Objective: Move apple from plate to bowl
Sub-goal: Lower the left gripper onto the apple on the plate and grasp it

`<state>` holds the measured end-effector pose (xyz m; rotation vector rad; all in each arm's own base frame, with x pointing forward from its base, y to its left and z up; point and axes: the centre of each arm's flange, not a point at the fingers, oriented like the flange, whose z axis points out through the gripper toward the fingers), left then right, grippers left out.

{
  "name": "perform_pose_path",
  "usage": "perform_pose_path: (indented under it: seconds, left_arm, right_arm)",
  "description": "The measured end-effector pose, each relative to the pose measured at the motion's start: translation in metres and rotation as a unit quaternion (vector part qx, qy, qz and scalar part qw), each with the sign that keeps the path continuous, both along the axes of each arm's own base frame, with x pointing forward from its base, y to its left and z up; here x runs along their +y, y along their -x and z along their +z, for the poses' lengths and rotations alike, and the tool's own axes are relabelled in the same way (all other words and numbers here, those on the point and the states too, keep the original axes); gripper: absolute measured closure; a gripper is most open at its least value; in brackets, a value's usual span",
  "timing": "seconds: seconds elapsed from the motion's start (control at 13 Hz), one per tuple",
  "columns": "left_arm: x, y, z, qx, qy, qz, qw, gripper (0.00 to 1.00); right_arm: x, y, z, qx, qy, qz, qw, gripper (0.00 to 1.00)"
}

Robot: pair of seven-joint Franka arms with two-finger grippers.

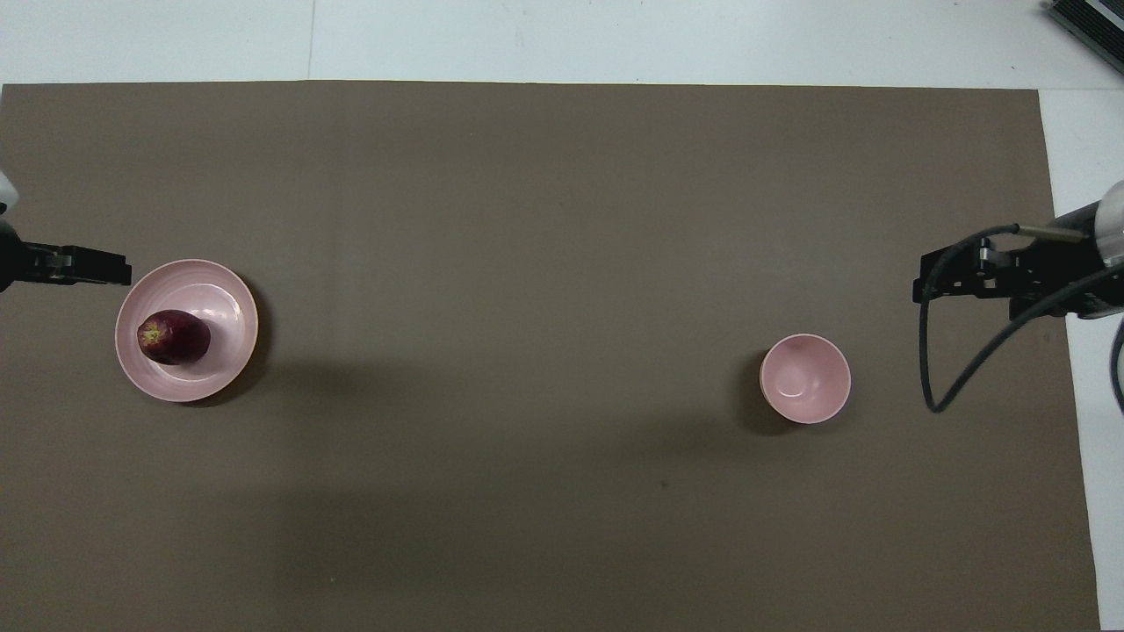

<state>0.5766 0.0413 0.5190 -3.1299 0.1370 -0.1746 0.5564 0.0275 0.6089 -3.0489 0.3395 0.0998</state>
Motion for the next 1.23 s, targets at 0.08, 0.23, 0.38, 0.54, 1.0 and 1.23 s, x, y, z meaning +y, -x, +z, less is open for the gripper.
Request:
perform_pose_path:
  seconds: [0.08, 0.23, 0.38, 0.54, 1.0, 1.23]
  left_arm:
    - [0.009, -0.002, -0.017, -0.004, -0.002, -0.005, 1.0, 0.0]
    - [0.026, -0.007, -0.052, 0.003, -0.004, -0.015, 1.0, 0.0]
    - [0.033, -0.015, -0.1, -0.003, -0.006, -0.016, 1.0, 0.0]
    - [0.034, -0.019, -0.147, -0.023, -0.01, -0.015, 1.0, 0.0]
    - [0.028, -0.001, -0.167, 0.005, -0.004, -0.018, 1.0, 0.0]
    - [0.026, 0.011, -0.154, 0.039, 0.007, -0.015, 0.999, 0.05]
  right_arm:
    - [0.007, -0.004, -0.008, 0.007, -0.005, -0.018, 1.0, 0.0]
    - [0.023, -0.014, -0.026, 0.015, -0.006, -0.046, 0.999, 0.0]
    - [0.038, -0.023, -0.044, 0.024, -0.005, -0.064, 0.998, 0.0]
    - [0.051, -0.032, -0.061, 0.028, -0.005, -0.077, 0.997, 0.0]
    - [0.094, -0.049, -0.107, 0.051, -0.054, -0.13, 0.989, 0.0]
    - [0.118, -0.056, -0.126, 0.066, -0.094, -0.157, 0.981, 0.0]
